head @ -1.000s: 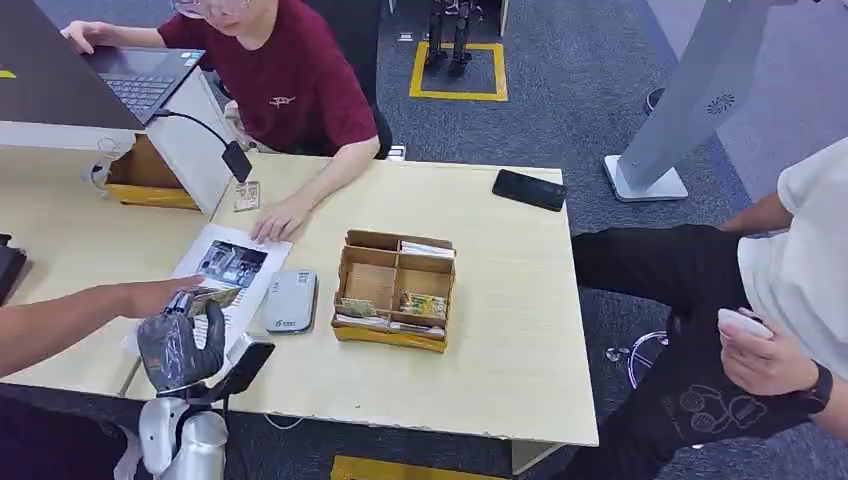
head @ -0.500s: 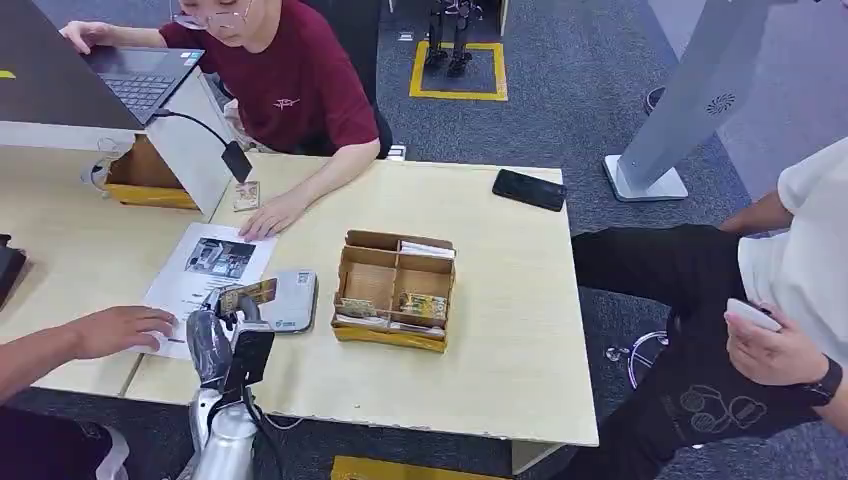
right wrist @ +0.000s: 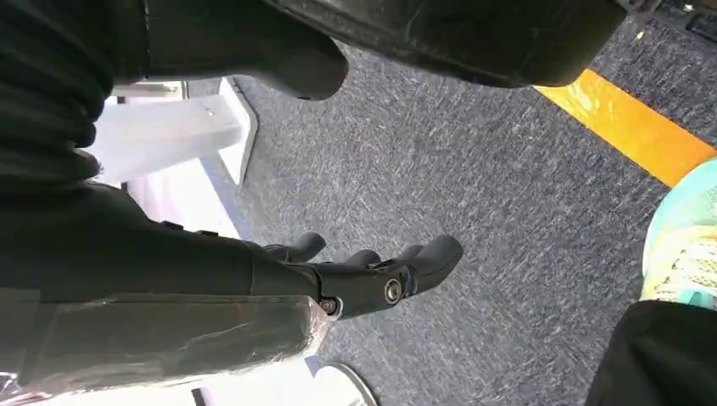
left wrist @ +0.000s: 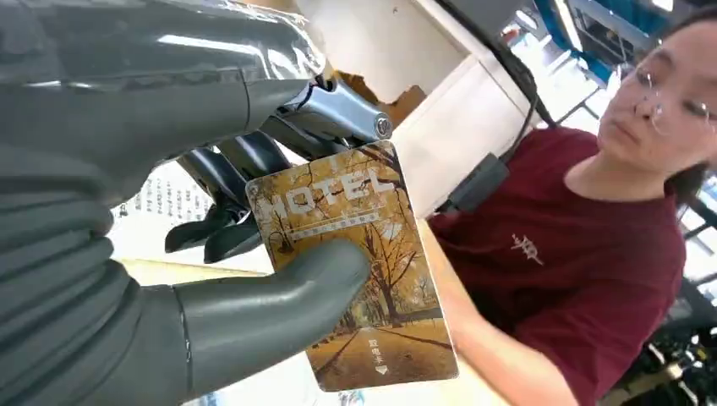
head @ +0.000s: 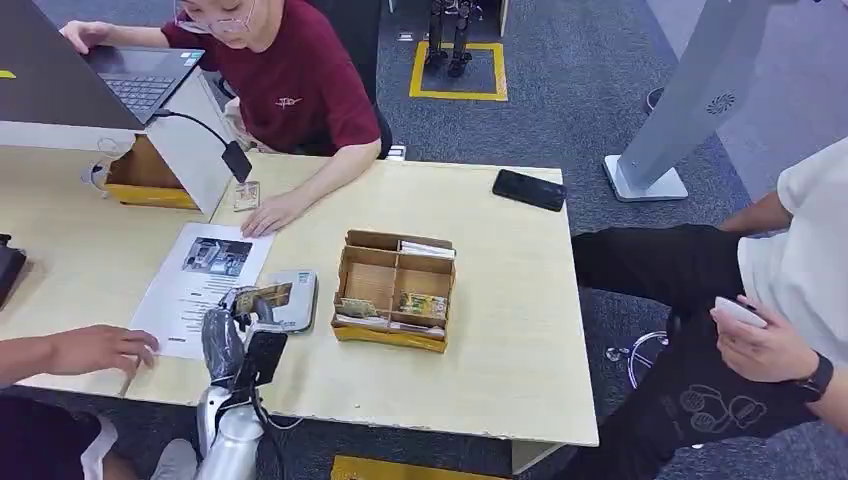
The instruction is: Pass the card to the sensor for recognition and then transmit it.
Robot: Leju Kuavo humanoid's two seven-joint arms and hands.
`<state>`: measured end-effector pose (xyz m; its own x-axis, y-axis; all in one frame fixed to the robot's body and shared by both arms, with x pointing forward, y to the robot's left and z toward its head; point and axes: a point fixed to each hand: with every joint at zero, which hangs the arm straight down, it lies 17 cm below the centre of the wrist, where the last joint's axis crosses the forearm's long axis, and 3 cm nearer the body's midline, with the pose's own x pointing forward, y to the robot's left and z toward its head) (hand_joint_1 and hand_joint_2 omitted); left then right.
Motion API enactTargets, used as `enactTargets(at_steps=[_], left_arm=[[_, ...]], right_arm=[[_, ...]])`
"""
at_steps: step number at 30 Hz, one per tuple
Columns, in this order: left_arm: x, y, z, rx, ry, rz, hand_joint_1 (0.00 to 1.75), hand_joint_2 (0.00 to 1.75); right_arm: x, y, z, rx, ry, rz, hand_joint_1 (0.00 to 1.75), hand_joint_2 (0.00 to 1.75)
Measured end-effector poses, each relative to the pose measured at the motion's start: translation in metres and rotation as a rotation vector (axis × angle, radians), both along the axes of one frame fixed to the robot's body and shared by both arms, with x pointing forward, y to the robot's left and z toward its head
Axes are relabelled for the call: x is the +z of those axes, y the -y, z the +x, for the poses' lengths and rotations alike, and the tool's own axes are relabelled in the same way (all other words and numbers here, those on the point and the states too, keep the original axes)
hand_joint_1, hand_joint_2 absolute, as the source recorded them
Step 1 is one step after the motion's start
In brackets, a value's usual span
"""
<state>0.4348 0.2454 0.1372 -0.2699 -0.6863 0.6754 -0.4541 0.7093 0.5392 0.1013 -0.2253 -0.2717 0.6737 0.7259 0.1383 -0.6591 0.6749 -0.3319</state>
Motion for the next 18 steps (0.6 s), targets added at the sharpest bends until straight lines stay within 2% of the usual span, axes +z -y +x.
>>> enactTargets(at_steps=[18], left_arm=[[-0.015,0.018,0.012,-0.029,-0.06,0.013,1.75,1.75]], right_arm=[[0.0,0.0,-0.001,0.01,-0.007,0.001,0.0,1.75]])
